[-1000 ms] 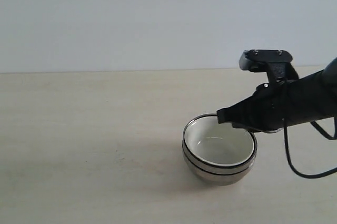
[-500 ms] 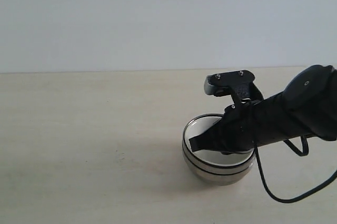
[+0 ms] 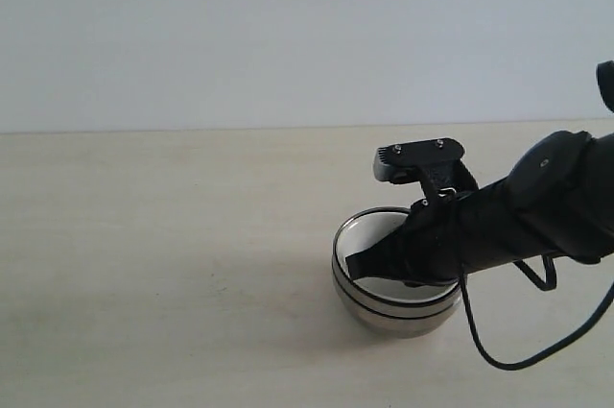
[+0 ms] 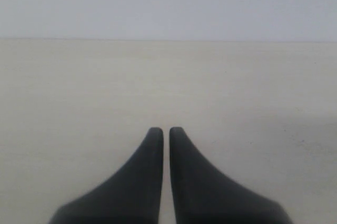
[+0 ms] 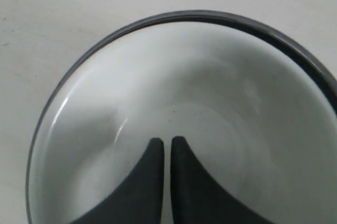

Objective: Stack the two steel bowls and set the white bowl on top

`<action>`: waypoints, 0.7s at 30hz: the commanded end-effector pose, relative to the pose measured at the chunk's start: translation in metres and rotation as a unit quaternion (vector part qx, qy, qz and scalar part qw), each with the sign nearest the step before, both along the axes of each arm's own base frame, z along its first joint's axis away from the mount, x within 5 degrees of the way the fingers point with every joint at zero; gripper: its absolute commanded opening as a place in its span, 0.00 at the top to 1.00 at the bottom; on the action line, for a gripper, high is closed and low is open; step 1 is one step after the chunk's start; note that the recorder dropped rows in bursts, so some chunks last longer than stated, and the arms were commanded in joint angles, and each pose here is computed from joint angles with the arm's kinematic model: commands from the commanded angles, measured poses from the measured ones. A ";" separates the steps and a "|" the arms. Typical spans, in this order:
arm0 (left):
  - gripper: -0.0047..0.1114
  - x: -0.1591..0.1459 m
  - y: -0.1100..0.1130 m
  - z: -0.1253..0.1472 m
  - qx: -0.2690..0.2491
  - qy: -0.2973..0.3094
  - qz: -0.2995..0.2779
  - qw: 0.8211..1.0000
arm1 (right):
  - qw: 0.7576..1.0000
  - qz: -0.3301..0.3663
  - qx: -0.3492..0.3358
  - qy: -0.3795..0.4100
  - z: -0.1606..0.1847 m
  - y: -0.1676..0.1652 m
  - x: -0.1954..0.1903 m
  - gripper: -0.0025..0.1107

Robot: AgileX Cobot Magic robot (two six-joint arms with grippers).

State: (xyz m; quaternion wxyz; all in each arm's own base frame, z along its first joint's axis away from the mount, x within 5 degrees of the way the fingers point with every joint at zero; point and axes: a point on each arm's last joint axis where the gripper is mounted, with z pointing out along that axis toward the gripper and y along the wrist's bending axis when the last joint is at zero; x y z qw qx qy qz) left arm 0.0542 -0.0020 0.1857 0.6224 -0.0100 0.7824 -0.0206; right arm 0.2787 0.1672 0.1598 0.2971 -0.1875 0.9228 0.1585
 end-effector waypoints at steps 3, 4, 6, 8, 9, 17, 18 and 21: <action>0.93 0.000 0.000 0.000 -0.002 -0.004 -0.002 1.000 | 0.999 0.006 0.025 0.019 0.002 0.015 0.016 0.98; 0.93 0.000 0.000 0.000 -0.002 -0.004 -0.002 1.000 | 1.000 0.005 0.023 0.016 0.001 0.015 0.018 0.98; 0.93 0.000 0.000 0.000 -0.002 -0.004 -0.002 1.000 | 1.000 -0.005 0.017 0.006 -0.001 0.015 0.022 0.98; 0.93 0.000 0.000 0.000 -0.002 -0.004 -0.002 1.000 | 1.000 -0.010 0.014 0.003 -0.003 0.013 0.023 0.98; 0.93 0.000 0.000 0.000 -0.002 -0.004 -0.002 1.000 | 1.000 -0.011 0.014 0.004 -0.003 0.012 0.024 0.98; 0.93 0.000 0.000 0.000 -0.002 -0.004 -0.002 1.000 | 0.997 0.029 0.040 -0.060 0.054 0.012 0.029 0.98; 0.93 0.000 0.000 0.000 -0.002 -0.004 -0.002 1.000 | 0.994 0.019 0.044 -0.093 0.069 0.008 0.029 0.98; 0.93 0.000 0.000 0.000 -0.002 -0.004 -0.002 1.000 | 0.981 0.013 0.017 -0.194 0.101 -0.003 0.029 0.98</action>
